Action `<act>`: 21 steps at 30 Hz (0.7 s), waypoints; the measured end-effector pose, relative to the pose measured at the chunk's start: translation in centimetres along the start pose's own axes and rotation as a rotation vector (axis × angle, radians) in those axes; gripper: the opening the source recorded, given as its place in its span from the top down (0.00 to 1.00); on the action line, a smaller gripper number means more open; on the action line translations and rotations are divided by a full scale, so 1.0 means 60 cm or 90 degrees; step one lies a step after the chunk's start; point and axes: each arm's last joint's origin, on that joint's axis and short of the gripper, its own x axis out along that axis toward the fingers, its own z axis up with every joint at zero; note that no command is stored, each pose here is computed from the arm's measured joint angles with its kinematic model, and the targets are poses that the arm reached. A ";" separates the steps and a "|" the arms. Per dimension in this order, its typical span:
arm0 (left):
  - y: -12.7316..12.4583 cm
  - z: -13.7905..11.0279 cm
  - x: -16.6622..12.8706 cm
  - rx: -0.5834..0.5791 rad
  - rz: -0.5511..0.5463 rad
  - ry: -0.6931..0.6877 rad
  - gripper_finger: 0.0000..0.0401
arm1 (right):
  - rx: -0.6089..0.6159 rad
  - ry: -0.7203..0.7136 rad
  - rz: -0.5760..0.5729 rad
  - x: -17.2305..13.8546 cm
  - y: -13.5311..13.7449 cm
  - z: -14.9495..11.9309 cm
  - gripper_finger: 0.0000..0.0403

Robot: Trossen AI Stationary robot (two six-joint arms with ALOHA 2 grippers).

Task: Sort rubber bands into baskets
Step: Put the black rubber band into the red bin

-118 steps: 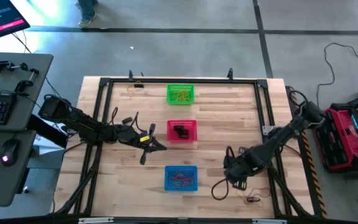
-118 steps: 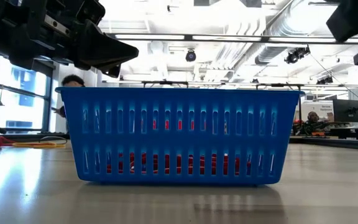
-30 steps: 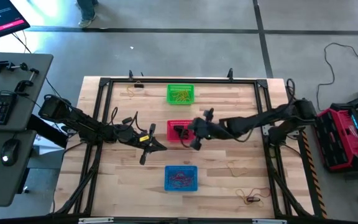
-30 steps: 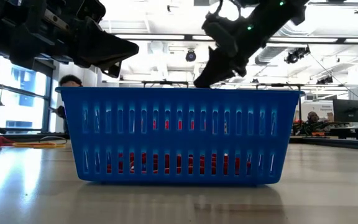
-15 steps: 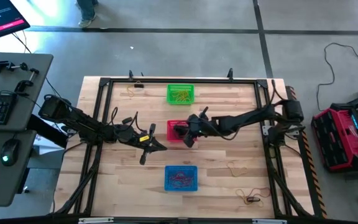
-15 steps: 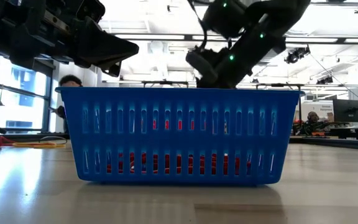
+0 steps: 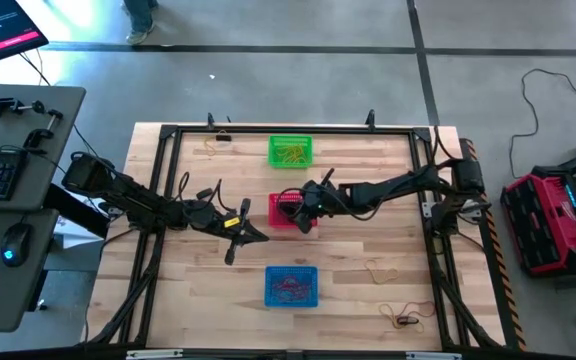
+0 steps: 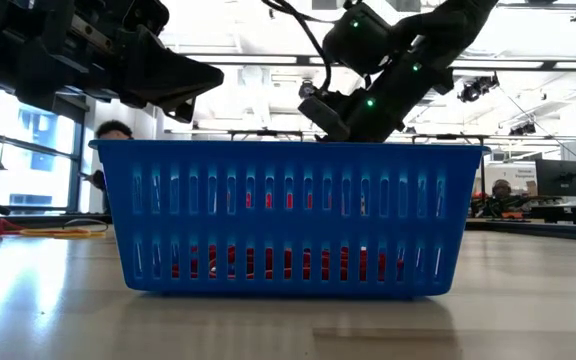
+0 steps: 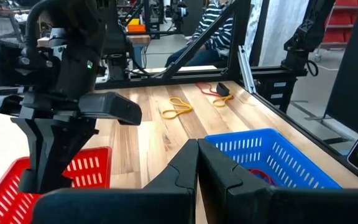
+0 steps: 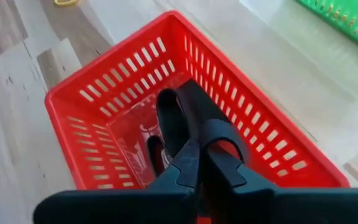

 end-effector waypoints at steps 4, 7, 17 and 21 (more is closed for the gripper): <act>0.000 0.000 0.000 -0.003 0.000 0.000 1.00 | -0.003 0.006 -0.003 0.004 0.000 -0.004 0.92; 0.000 0.000 0.000 -0.003 0.000 0.000 1.00 | -0.002 0.006 -0.003 0.004 0.000 -0.004 0.82; 0.005 0.006 0.002 -0.049 0.010 -0.009 1.00 | -0.055 0.001 0.007 -0.002 0.013 0.010 0.61; 0.012 0.012 -0.001 -0.070 0.009 -0.017 1.00 | -0.101 -0.015 -0.005 -0.020 0.029 0.021 0.67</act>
